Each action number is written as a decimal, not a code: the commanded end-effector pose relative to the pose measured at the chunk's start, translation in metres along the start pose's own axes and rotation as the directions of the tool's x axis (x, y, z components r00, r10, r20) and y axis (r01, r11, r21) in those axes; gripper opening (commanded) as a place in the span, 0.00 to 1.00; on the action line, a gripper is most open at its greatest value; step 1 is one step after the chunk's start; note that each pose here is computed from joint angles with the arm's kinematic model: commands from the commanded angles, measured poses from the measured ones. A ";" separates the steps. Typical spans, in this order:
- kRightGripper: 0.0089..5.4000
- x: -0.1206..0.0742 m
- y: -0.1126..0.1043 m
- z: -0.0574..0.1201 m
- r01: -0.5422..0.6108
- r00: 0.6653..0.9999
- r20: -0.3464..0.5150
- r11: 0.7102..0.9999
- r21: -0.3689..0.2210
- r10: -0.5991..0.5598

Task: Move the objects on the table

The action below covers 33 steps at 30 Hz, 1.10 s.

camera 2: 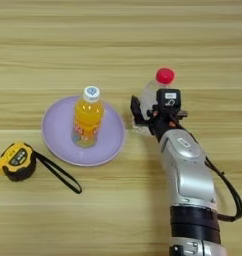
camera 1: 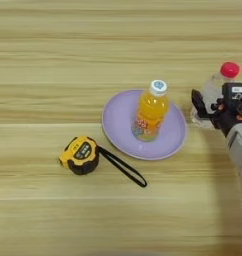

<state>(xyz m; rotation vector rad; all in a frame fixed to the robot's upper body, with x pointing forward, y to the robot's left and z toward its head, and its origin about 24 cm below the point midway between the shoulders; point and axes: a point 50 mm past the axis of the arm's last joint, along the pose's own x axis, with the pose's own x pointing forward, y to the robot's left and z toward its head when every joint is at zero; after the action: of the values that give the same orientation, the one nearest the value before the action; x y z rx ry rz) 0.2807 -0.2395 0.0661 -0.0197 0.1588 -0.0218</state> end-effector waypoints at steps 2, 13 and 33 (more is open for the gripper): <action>0.66 0.006 -0.002 0.035 0.008 0.990 0.141 0.999 -0.037 -0.003; 0.59 -0.008 0.000 0.035 0.005 0.991 0.135 0.999 -0.046 0.002; 0.59 -0.035 -0.002 0.007 0.013 1.000 0.028 0.999 -0.040 -0.012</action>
<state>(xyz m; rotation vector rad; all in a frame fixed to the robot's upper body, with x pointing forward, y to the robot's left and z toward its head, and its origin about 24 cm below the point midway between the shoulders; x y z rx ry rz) 0.2435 -0.2380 0.0683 -0.0409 0.1839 -0.0171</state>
